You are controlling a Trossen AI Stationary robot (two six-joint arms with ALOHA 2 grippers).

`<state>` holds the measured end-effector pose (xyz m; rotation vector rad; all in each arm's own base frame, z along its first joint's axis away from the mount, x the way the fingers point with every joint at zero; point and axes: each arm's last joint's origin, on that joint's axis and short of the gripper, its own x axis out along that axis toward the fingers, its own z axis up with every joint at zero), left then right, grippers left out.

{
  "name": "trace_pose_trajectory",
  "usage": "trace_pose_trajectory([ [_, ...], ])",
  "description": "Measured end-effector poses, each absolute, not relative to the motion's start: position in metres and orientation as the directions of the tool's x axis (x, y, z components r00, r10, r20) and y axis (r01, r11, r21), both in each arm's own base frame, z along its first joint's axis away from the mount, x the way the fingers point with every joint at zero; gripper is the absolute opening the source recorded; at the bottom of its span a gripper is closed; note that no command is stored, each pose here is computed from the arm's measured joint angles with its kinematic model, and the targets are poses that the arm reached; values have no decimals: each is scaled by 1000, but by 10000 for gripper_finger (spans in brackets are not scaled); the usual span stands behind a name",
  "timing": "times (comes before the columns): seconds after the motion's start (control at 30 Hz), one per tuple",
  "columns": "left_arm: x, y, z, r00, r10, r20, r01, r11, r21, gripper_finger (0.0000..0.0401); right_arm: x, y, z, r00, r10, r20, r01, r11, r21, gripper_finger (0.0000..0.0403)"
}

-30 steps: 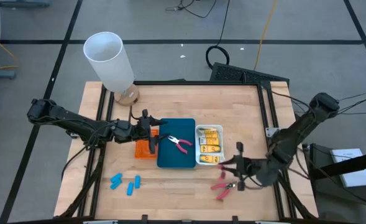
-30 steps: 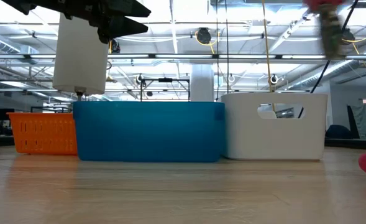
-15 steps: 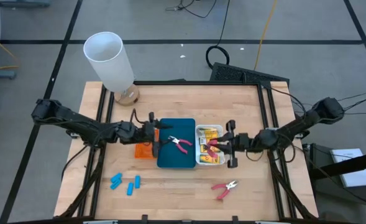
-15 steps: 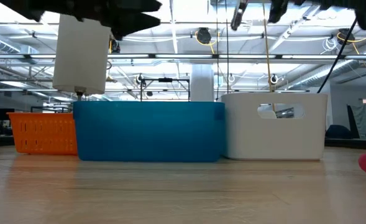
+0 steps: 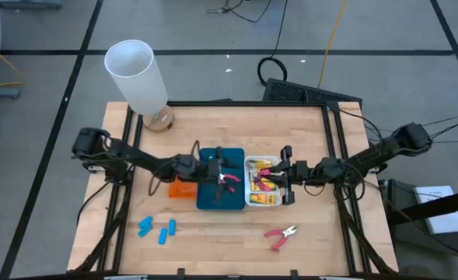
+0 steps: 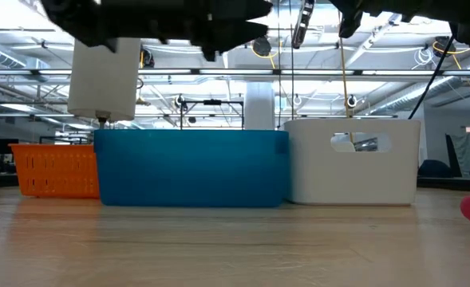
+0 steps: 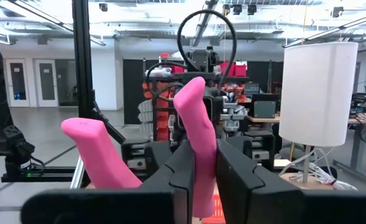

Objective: Pick & Place School Supplies
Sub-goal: Put the pink hole puncher into the blue bin

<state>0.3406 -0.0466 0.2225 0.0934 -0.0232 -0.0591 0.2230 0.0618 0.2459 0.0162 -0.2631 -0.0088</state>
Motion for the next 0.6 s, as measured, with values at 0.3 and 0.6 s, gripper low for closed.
trace_pose_trajectory([
  [0.3, 372, -58, 224, 987, -157, 38, 153, 983, 99, 255, 223, 62, 245, 968, -10, 252, 7, 1000, 13, 34],
  [0.6, 392, -54, 218, 998, -69, 3, 68, 993, 101, 255, 223, 62, 245, 967, -9, 253, 6, 1000, 15, 33],
])
